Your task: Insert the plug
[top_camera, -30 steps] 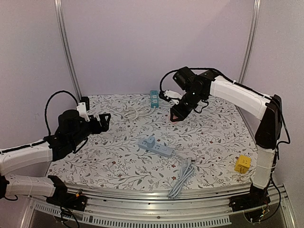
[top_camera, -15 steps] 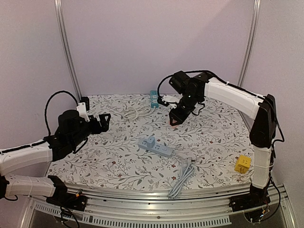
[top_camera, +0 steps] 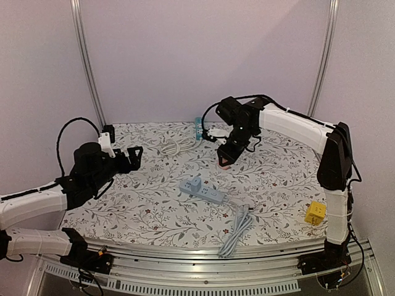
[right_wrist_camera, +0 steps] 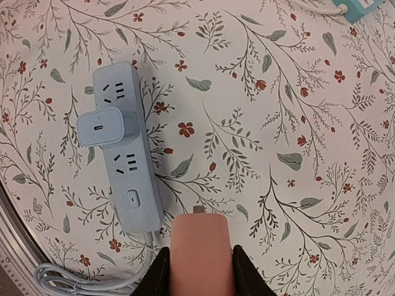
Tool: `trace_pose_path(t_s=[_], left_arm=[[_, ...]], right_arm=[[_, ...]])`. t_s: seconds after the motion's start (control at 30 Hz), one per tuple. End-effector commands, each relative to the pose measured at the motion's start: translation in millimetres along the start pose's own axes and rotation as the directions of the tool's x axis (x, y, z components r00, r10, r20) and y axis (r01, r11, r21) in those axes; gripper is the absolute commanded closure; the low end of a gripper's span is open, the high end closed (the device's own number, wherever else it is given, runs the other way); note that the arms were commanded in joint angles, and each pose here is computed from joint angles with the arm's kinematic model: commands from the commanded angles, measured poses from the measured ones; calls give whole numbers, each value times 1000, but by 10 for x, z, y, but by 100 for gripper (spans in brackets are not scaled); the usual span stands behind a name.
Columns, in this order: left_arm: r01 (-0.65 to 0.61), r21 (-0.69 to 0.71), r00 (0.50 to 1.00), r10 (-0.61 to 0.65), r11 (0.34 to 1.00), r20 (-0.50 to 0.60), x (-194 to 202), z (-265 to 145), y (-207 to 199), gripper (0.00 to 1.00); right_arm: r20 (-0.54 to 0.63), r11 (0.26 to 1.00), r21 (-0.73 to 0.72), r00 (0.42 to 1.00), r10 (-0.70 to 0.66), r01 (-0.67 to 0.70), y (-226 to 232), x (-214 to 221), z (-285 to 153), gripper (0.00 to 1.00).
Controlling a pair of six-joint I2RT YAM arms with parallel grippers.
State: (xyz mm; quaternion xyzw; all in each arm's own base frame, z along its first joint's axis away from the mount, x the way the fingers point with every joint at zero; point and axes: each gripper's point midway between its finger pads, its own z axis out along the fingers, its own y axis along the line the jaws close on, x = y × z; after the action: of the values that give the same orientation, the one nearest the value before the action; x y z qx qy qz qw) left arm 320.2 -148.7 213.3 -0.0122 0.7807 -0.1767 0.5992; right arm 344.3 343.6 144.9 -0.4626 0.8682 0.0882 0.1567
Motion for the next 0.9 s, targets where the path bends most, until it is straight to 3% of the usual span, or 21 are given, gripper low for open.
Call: trace_pose_path(t_s=[0.0, 0.6, 0.87], left_arm=[[-5, -19, 1000, 5, 1000, 1, 17, -20, 78, 1], [-3, -20, 1000, 4, 1000, 7, 4, -37, 84, 1], [-3, -19, 1000, 4, 1000, 9, -5, -39, 79, 1]], right_arm=[[-6, 1000, -1, 1000, -25, 25, 37, -58, 54, 100], [-12, 998, -33, 998, -54, 54, 119, -111, 226, 100], [-50, 993, -74, 994, -100, 97, 439, -99, 381, 100]])
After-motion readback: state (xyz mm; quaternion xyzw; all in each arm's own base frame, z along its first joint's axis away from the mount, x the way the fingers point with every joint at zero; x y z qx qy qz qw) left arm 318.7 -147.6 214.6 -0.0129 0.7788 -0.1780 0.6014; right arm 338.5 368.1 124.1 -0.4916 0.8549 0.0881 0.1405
